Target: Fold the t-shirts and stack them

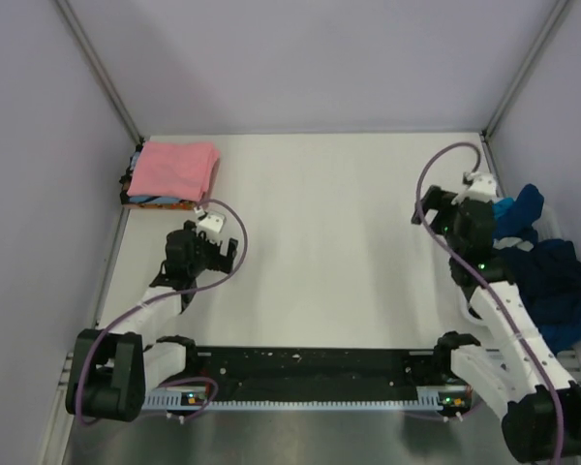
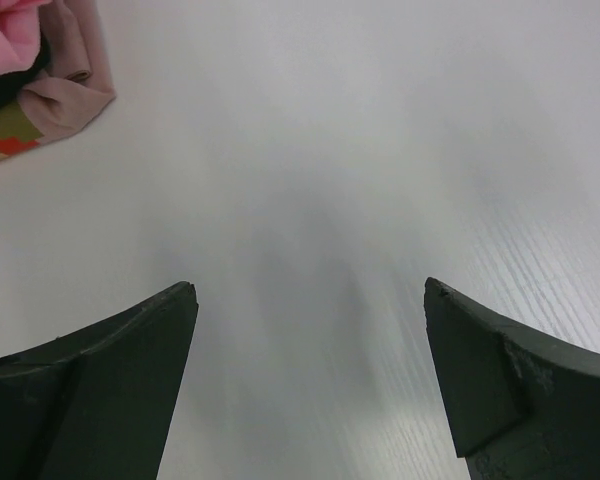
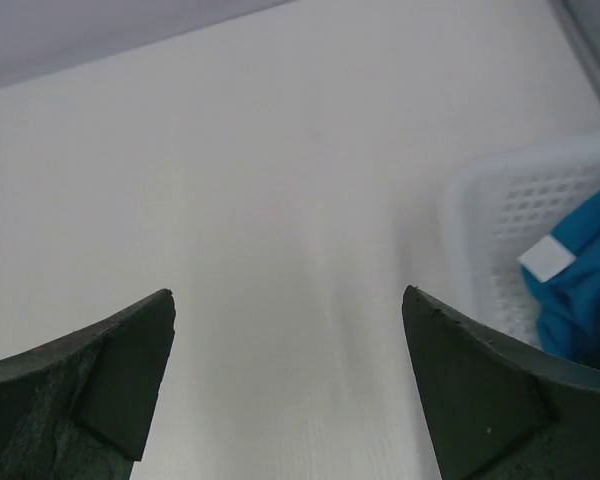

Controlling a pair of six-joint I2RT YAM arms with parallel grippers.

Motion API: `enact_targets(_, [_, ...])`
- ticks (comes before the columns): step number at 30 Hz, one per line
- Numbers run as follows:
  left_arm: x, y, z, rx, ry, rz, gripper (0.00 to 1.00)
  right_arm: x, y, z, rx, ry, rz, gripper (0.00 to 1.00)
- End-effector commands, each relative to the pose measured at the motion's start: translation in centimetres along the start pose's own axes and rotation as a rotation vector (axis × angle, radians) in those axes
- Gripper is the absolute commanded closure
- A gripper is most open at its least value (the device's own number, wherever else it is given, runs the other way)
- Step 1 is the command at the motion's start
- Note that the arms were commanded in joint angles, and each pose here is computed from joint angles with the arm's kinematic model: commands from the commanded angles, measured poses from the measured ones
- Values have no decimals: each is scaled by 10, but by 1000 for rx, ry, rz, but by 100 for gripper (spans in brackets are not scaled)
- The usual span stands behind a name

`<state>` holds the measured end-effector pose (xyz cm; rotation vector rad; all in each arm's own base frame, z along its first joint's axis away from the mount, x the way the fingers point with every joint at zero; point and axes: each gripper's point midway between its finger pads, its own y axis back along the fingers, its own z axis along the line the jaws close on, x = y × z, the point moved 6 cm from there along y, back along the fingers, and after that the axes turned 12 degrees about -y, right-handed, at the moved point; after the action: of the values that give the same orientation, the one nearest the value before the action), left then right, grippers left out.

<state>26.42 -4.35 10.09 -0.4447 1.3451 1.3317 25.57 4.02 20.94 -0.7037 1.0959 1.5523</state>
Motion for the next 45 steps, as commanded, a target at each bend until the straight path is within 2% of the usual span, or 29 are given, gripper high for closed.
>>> enact_targets(1, [-24,-1,4,90,-115,-42,1,-73,-7,-46,362,-153,-108,9])
enact_targets(2, [-33,0,7,110,-167,-42,1,-76,-12,-64,402,-229,-92,10])
enact_targets(5, [-43,6,11,141,-197,-6,1,-80,-12,-116,522,-447,-136,14])
enact_targets(8, [-39,10,12,105,-215,-18,1,-78,-13,-155,714,-453,-221,16])
enact_targets(10, [-34,12,9,106,-240,-41,1,-80,-19,-173,808,-444,-234,16])
enact_targets(14, [-38,15,4,134,-242,-79,1,-72,-46,-206,899,-468,-147,18])
enact_targets(18, [-36,13,6,123,-238,-56,1,-70,-71,-230,889,-482,-76,42])
enact_targets(19, [-35,13,6,129,-231,-45,1,-69,-77,-233,867,-457,-41,52])
enact_targets(21, [-35,13,7,118,-232,-42,1,-73,-82,-234,840,-412,-3,89])
enact_targets(22, [-35,14,8,112,-235,-43,1,-75,-79,-232,844,-399,-2,100])
enact_targets(25, [-36,14,9,105,-239,-45,1,-93,-59,-220,833,-378,-99,100])
enact_targets(29, [-35,12,10,102,-238,-33,1,-137,-29,-186,720,-348,-289,100])
enact_targets(35, [-36,13,12,91,-243,-34,1,-209,17,-83,453,-125,-516,100])
enact_targets(39, [-37,14,15,63,-243,-35,1,-246,43,-4,220,75,-579,100])
enact_targets(41, [-38,15,15,64,-242,-40,1,-259,54,20,138,82,-595,100])
enact_targets(45, [-38,16,14,65,-241,-45,1,-275,71,24,173,66,-649,100])
